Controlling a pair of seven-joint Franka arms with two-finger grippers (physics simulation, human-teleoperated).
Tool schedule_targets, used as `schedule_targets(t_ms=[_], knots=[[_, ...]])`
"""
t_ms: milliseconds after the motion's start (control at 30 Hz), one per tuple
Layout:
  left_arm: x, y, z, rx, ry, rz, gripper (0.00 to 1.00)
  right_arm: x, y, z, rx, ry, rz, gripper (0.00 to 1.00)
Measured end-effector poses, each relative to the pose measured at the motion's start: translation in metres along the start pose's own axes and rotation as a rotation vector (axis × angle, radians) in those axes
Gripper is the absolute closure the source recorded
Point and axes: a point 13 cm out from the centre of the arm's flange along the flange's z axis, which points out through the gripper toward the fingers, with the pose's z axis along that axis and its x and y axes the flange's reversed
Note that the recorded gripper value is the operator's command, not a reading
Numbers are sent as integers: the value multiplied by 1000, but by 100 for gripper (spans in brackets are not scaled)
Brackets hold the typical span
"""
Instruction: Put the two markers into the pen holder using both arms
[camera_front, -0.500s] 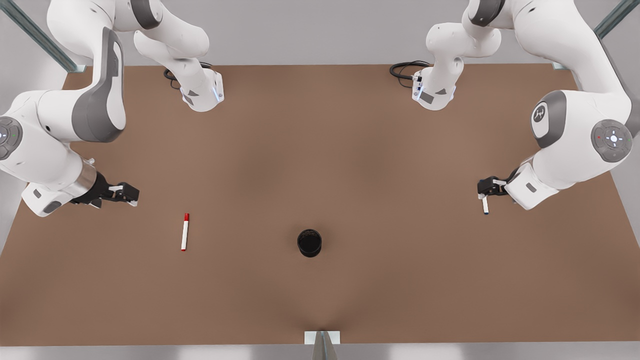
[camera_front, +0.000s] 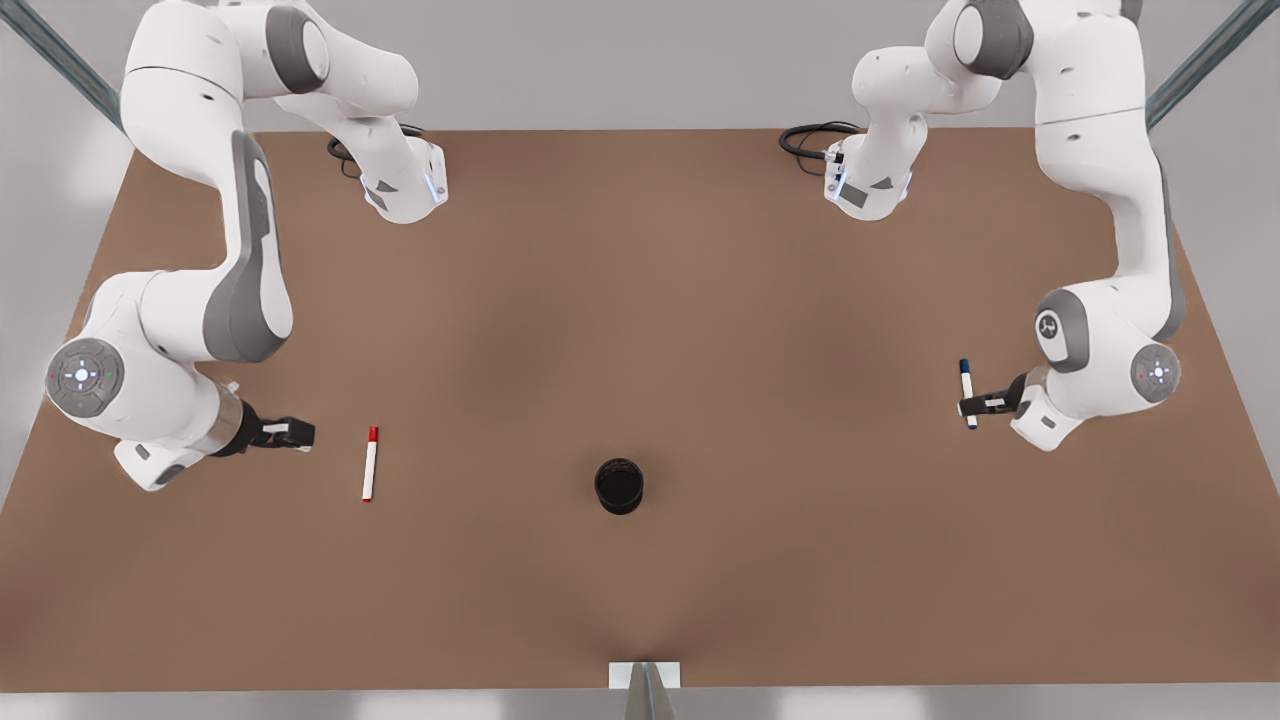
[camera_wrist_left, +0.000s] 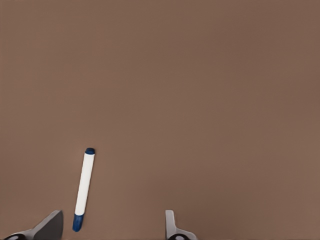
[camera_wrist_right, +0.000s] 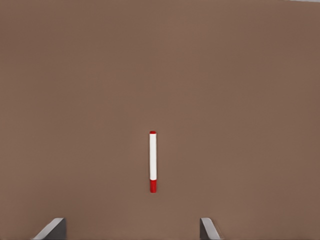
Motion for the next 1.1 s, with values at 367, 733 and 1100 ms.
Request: schedule_targets(t_ms=[367, 733, 1100], knots=[[0, 68, 102, -72, -153, 42, 0, -26, 43, 158, -31, 68, 59, 0], [-17, 62, 117, -104, -239, 144, 6, 5, 14, 254, -30, 123, 228, 0], [-19, 62, 129, -112, -234, 192, 39, -8, -4, 294, -4, 71, 285, 0]])
